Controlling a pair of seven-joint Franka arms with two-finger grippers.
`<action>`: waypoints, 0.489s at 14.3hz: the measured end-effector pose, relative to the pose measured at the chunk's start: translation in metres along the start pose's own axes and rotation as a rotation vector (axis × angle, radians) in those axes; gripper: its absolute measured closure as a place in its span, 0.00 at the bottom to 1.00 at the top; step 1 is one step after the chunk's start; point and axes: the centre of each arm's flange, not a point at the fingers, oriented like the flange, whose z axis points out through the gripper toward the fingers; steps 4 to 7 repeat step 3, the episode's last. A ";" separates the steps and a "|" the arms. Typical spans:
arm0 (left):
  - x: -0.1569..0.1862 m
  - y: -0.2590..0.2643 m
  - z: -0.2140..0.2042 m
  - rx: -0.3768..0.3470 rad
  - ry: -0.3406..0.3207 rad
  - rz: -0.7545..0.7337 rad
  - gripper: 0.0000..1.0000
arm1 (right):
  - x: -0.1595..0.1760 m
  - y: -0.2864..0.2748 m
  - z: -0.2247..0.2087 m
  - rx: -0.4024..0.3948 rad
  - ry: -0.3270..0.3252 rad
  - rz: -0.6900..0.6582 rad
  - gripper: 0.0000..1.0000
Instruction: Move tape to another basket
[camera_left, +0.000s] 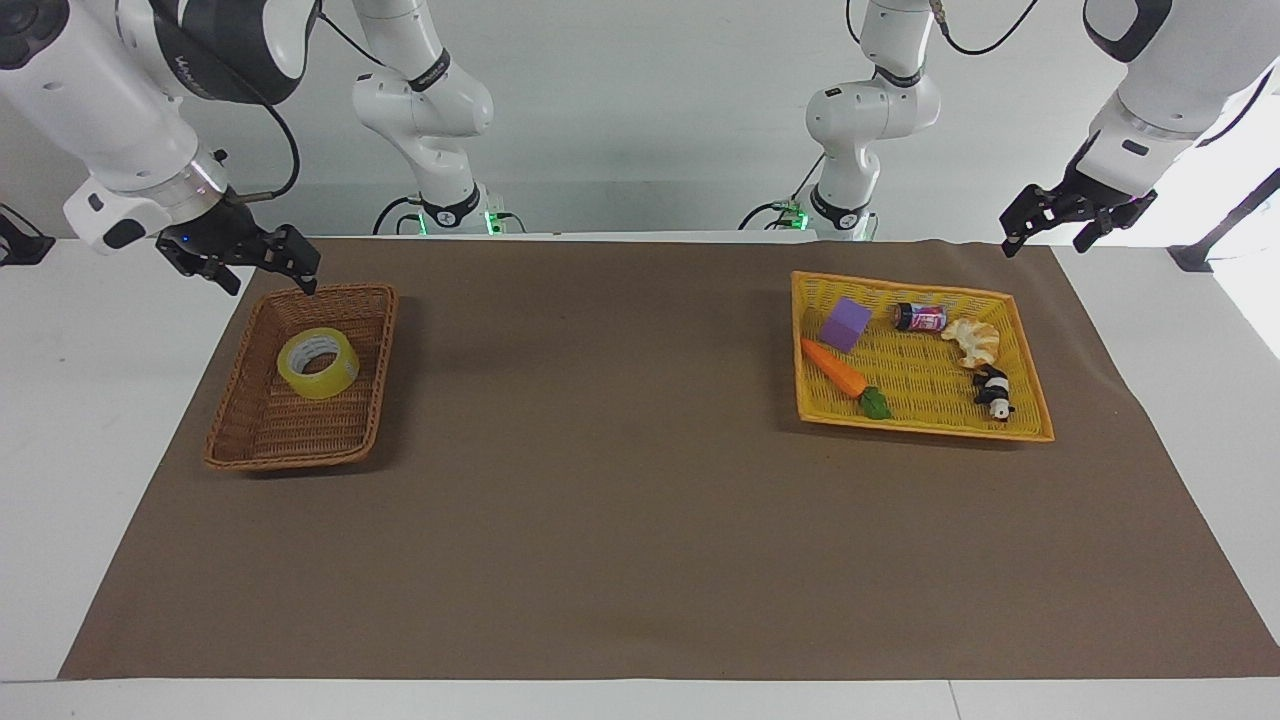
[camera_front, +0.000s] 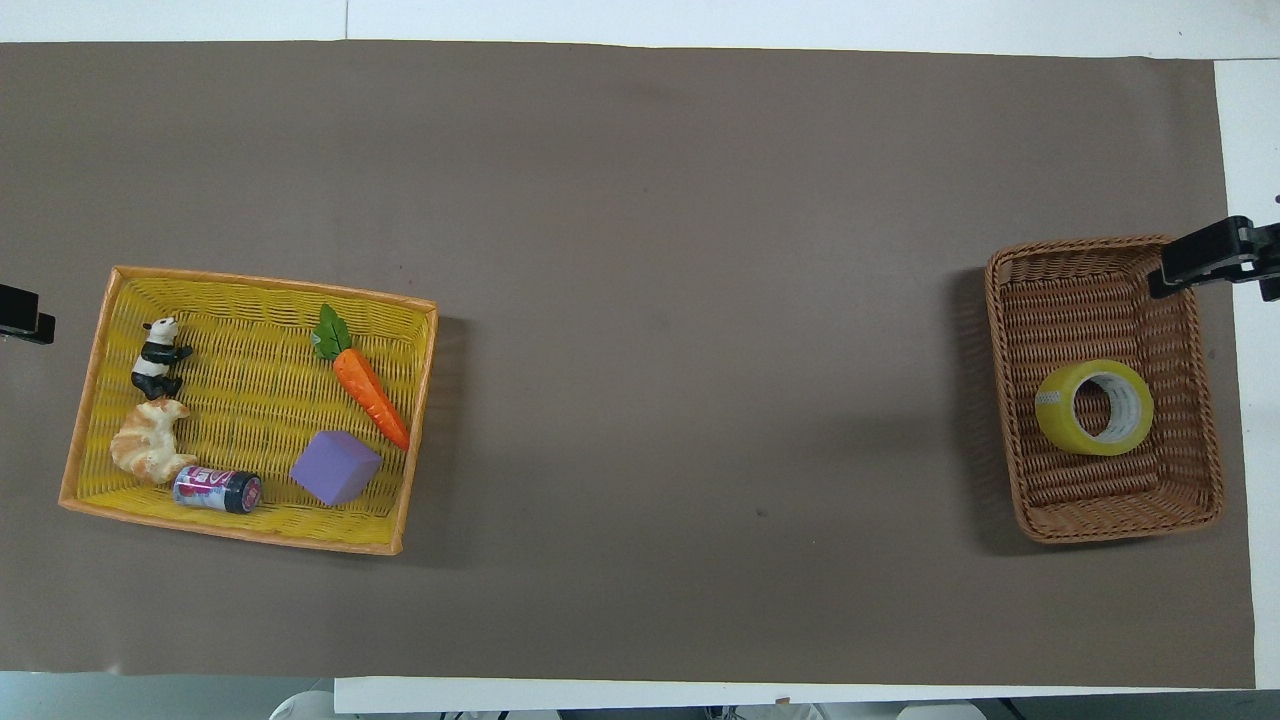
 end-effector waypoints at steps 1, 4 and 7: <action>0.000 0.000 0.000 0.000 0.000 0.000 0.00 | 0.000 -0.001 -0.001 0.000 0.001 -0.002 0.00; 0.000 0.000 0.000 0.000 0.000 0.000 0.00 | 0.000 -0.002 -0.002 0.000 0.001 -0.003 0.00; 0.000 0.000 0.000 0.000 0.000 0.000 0.00 | 0.000 -0.002 -0.002 0.000 0.001 -0.003 0.00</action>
